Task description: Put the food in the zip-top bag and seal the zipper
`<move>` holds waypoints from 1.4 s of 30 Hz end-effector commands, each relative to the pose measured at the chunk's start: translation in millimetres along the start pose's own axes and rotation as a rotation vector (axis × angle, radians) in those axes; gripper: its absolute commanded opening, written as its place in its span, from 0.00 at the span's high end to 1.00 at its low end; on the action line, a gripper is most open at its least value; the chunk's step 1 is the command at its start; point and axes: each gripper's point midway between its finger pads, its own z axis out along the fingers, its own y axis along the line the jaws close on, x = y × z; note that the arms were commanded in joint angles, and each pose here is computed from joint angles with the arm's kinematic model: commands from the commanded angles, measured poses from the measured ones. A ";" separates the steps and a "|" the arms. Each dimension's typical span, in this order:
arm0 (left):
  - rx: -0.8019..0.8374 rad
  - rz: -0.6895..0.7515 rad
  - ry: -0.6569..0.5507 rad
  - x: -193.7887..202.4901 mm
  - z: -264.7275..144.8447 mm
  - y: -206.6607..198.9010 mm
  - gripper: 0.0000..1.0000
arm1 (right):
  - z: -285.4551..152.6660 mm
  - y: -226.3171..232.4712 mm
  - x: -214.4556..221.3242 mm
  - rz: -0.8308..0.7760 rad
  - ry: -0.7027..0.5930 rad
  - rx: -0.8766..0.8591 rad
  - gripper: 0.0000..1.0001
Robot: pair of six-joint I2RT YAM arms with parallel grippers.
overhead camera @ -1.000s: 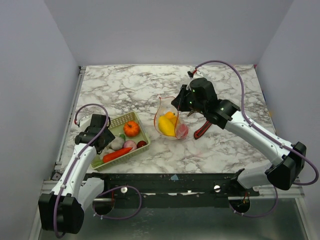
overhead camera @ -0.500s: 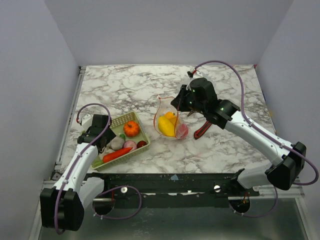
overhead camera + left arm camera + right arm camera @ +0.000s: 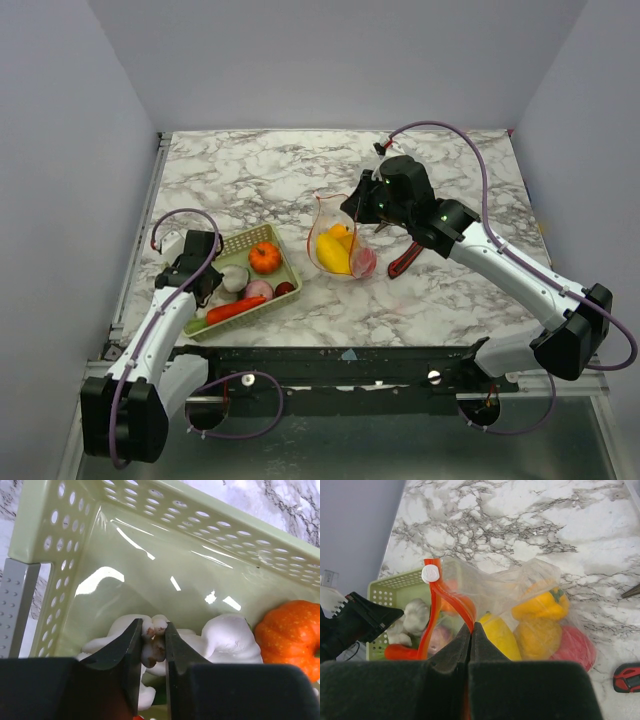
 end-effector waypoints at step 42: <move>2.187 0.618 -0.028 20.6 -362.0 -179.9 1.00 | -5.6 49.6 -9.7 0.119 0.004 -0.221 1.00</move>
